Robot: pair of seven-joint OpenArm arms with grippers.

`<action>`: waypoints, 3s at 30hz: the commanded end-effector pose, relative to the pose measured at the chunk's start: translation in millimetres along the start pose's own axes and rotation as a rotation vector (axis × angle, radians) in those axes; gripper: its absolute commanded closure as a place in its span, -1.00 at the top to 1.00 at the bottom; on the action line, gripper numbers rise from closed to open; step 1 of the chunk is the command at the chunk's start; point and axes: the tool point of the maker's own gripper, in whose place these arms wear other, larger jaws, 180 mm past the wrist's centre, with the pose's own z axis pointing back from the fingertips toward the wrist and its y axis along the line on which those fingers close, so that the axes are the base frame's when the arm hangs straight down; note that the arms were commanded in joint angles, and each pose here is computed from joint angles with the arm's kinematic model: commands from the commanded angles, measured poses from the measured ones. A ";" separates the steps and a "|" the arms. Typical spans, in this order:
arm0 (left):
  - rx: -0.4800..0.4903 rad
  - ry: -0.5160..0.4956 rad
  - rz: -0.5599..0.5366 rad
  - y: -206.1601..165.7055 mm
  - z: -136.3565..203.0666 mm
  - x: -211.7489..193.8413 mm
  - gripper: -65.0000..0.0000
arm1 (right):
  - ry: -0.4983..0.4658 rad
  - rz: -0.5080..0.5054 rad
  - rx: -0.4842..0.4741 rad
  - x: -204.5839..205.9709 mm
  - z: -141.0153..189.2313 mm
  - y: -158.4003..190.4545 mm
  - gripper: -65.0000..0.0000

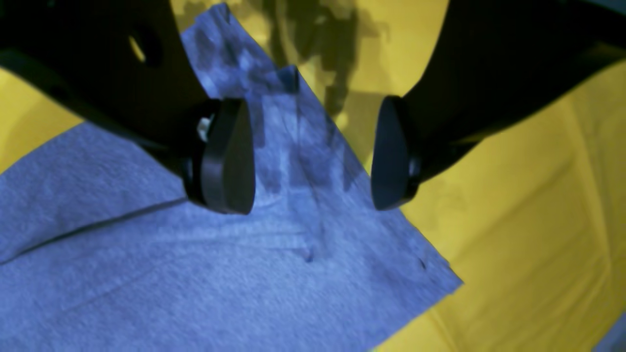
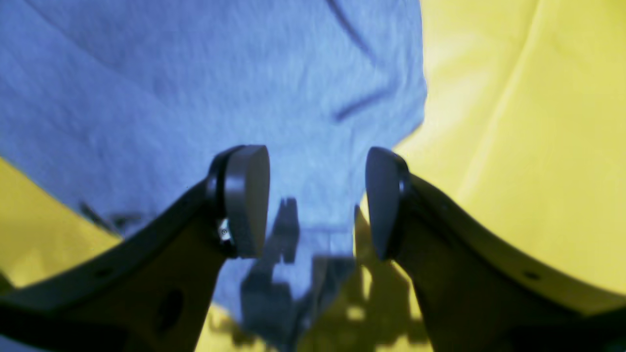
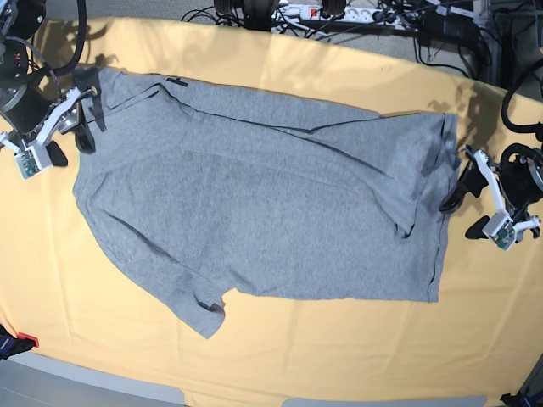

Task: Layout the t-shirt on the table in an organized manner, then fold the t-shirt properly
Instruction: 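Open both grippers and release the shirt's corners, then move the left gripper to the shirt's side edge and grasp it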

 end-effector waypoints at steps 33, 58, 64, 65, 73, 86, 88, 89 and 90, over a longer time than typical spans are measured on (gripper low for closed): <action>0.071 -0.032 0.363 72.9 48.0 -37.0 0.18 | 0.146 -0.664 0.253 -146.5 -6.7 17.2 0.02; 0.223 -0.056 0.617 69.5 67.3 -95.3 0.06 | 0.164 -0.707 0.366 -141.8 -11.4 42.7 -1.00; 0.192 -0.029 0.707 33.0 54.4 -130.0 0.07 | 0.170 -0.706 0.368 -142.7 -11.0 43.5 -1.00; 0.197 -0.029 0.717 30.3 52.7 -133.1 0.07 | 0.170 -0.706 0.369 -142.7 -11.0 43.5 -1.00; 0.186 0.001 0.837 17.1 32.2 -166.8 0.29 | 0.169 -0.707 0.369 -142.6 -11.0 43.5 -1.00; 0.008 -0.057 0.884 -1.6 12.7 -155.1 0.29 | 0.153 -0.703 0.370 -137.4 -13.5 41.2 -1.00; -0.020 -0.049 0.879 -8.3 4.9 -152.6 0.29 | 0.153 -0.702 0.370 -137.4 -13.5 41.1 -1.00; -0.036 -0.043 0.874 -12.2 0.4 -151.0 0.29 | 0.152 -0.703 0.370 -137.3 -13.5 41.3 -1.00; -0.051 -0.030 0.868 -16.9 -4.5 -150.8 0.29 | 0.152 -0.703 0.370 -137.3 -13.5 41.3 -1.00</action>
